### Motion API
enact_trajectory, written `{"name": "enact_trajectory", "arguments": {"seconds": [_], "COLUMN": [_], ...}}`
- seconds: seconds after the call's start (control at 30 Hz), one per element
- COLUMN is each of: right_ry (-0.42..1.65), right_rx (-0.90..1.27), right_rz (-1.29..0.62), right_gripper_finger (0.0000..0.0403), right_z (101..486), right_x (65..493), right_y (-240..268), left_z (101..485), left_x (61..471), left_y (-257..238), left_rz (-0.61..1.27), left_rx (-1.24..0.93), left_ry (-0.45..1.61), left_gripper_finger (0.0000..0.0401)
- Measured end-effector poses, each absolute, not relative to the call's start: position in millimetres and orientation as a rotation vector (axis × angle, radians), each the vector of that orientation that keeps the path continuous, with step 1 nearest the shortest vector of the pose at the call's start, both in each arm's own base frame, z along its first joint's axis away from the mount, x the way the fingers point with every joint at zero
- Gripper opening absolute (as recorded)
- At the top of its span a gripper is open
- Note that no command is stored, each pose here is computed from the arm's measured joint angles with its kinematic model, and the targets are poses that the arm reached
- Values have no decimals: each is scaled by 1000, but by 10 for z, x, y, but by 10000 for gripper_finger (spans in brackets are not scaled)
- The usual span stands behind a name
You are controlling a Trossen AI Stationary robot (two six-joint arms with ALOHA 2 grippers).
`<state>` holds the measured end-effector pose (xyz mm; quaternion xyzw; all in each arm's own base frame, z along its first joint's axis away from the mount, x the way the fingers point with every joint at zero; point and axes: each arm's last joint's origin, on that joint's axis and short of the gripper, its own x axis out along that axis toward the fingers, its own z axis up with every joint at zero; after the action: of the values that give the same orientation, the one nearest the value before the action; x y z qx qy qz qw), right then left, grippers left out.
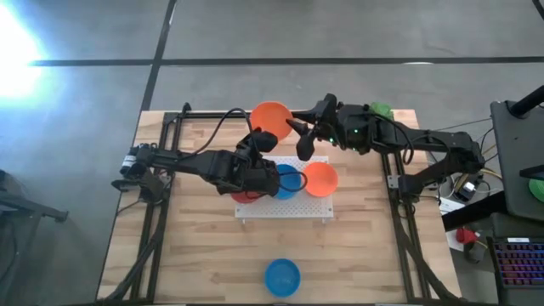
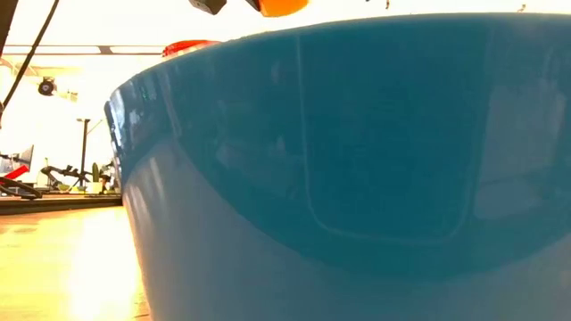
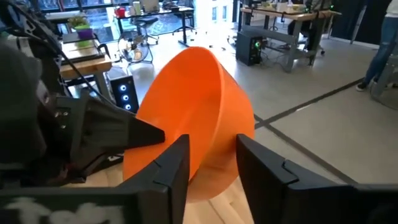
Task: Pick & Place Mini bowls
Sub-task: Stack the orange bowl on the orange bowl on the shelf
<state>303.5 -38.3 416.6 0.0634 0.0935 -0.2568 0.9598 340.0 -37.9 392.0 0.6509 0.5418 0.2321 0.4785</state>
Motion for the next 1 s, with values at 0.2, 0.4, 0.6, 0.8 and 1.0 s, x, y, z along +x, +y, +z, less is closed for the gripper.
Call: {"name": "enact_trajectory", "arguments": {"seconds": [0.2, 0.4, 0.6, 0.8, 1.0], "right_ry": [187, 191, 208, 209, 211], "right_rx": [141, 137, 128, 129, 129], "right_rz": [-540, -560, -553, -546, -555], "right_gripper_finger": [65, 15, 12, 11, 11], "right_z": [4162, 4149, 4125, 4123, 4121], "right_x": [3032, 3034, 3043, 3045, 3041], "right_y": [-414, -435, -434, -432, -448], "left_z": [3925, 3924, 3913, 3919, 3925], "left_x": [3399, 3405, 3413, 3415, 3407], "left_y": [-380, -391, -405, -404, -401], "left_rz": [579, 563, 508, 518, 532], "left_rx": [1598, 1595, 1570, 1554, 1534], "left_ry": [1327, 1319, 1299, 1287, 1278], "left_gripper_finger": [0, 3, 24, 54, 86]}}
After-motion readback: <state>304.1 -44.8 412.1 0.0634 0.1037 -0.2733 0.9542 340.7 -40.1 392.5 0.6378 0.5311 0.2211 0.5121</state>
